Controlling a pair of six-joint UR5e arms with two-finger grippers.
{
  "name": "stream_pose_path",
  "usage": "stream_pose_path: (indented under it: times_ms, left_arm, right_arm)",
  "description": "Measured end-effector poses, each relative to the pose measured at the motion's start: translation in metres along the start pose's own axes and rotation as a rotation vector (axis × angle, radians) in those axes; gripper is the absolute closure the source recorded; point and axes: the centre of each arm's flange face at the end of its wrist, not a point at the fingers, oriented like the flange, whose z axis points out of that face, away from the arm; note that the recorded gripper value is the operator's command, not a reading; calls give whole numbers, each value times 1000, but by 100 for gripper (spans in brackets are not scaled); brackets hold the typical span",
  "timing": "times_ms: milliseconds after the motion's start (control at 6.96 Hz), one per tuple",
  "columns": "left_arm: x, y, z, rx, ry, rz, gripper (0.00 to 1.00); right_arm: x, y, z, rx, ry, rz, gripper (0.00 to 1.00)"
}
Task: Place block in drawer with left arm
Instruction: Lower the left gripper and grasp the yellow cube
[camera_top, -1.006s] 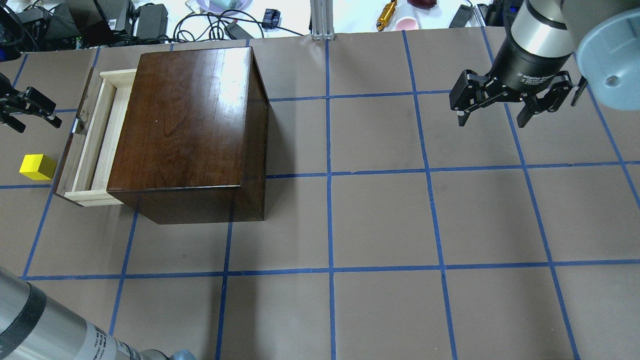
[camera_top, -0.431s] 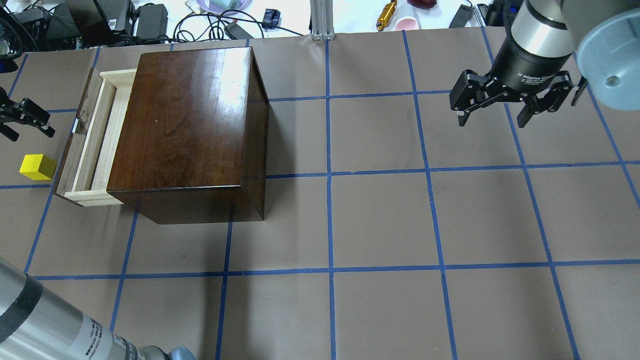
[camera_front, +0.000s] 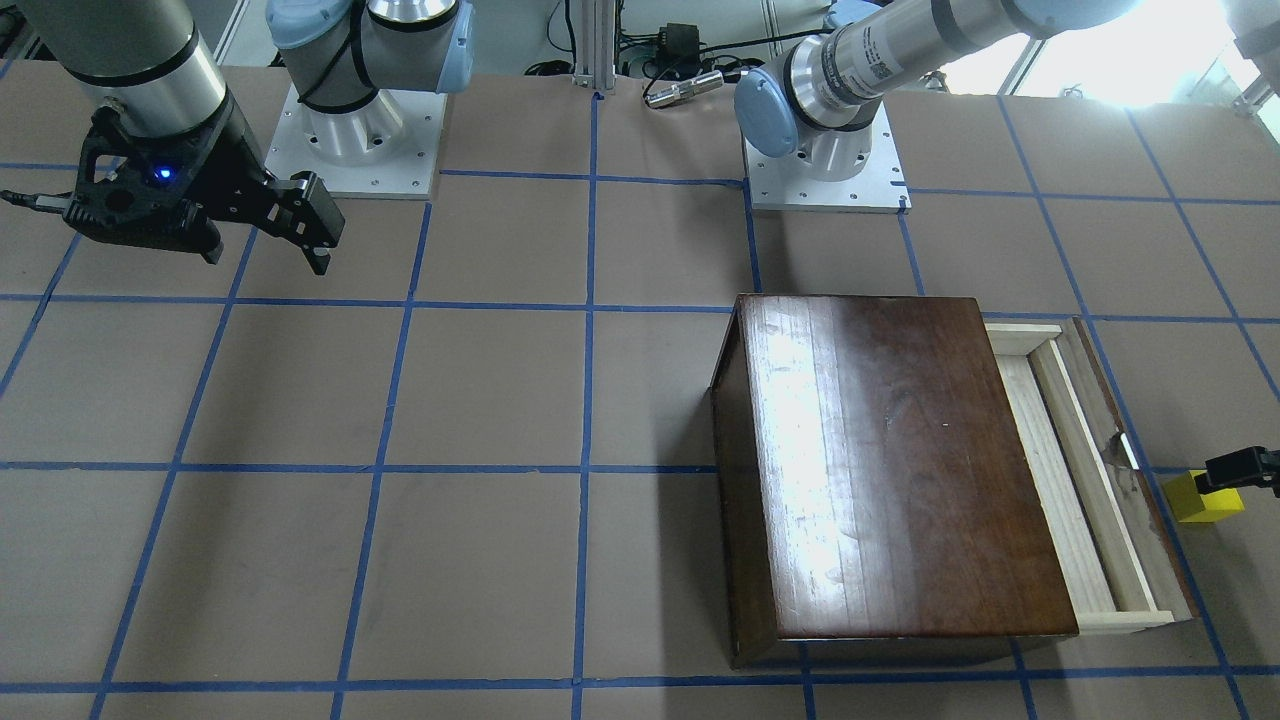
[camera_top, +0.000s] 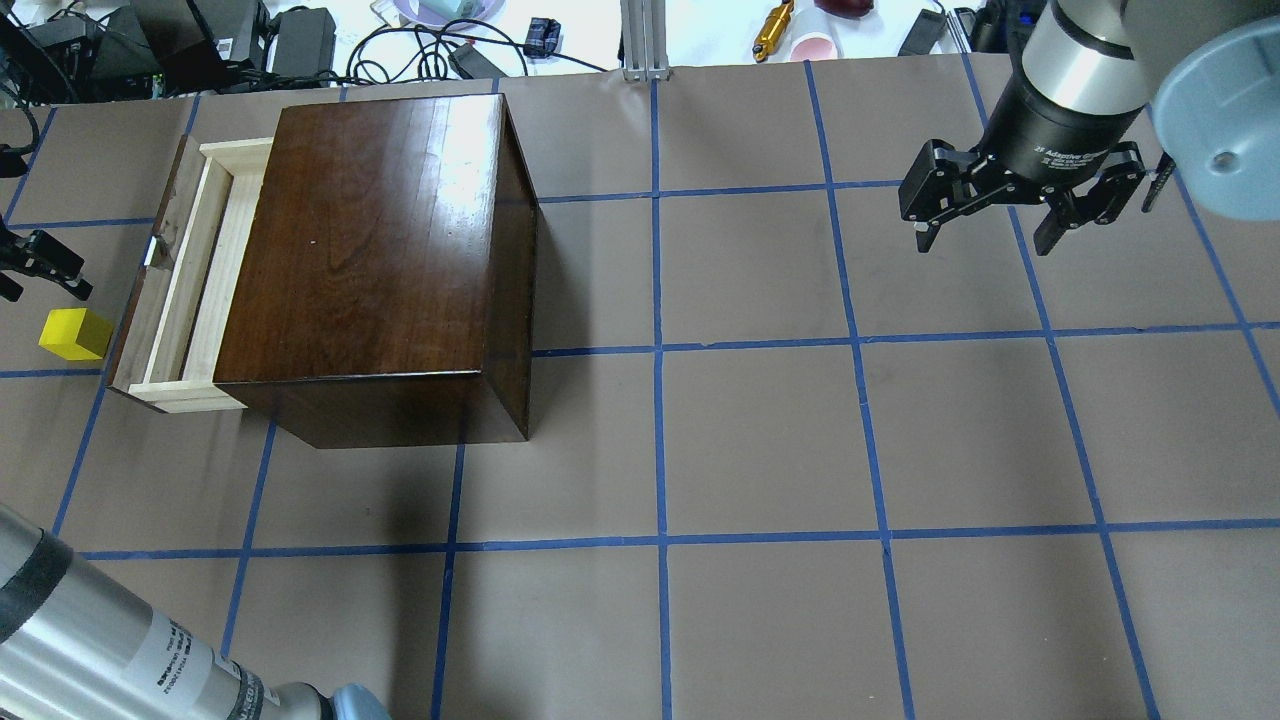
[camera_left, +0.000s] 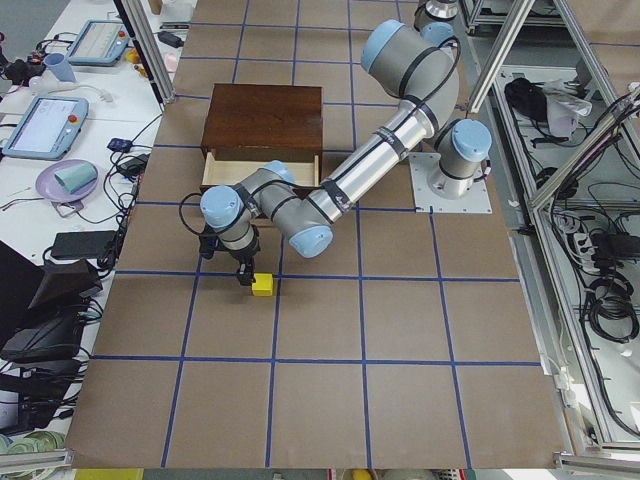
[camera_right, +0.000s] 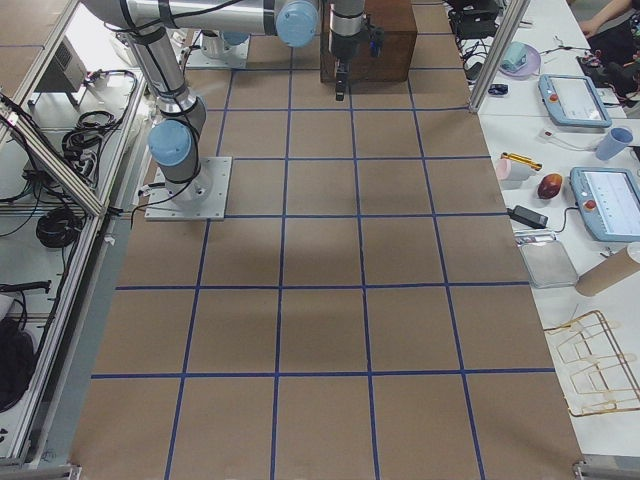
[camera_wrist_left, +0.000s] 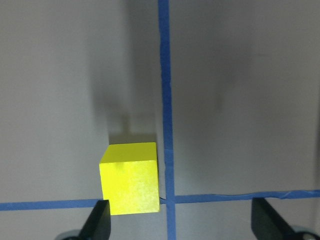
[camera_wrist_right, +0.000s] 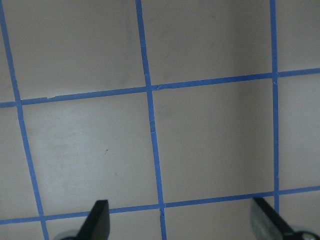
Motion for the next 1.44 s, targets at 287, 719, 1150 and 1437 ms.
stream_pose_path:
  times_ms: [287,719,1150,1437]
  left_arm:
    - [-11,0,23,-9,-9,26,0]
    - [-17,2,44,-28,8,54,0]
    - [-18,2,57,-41,21,64,9]
    - [-18,1,62,-46,26,63,35]
  right_arm:
    - [0,0,0,0,0,0,0]
    - [0,0,0,0,0,0,0]
    - [0,0,0,0,0,0,0]
    - [0,0,0,0,1,0,0]
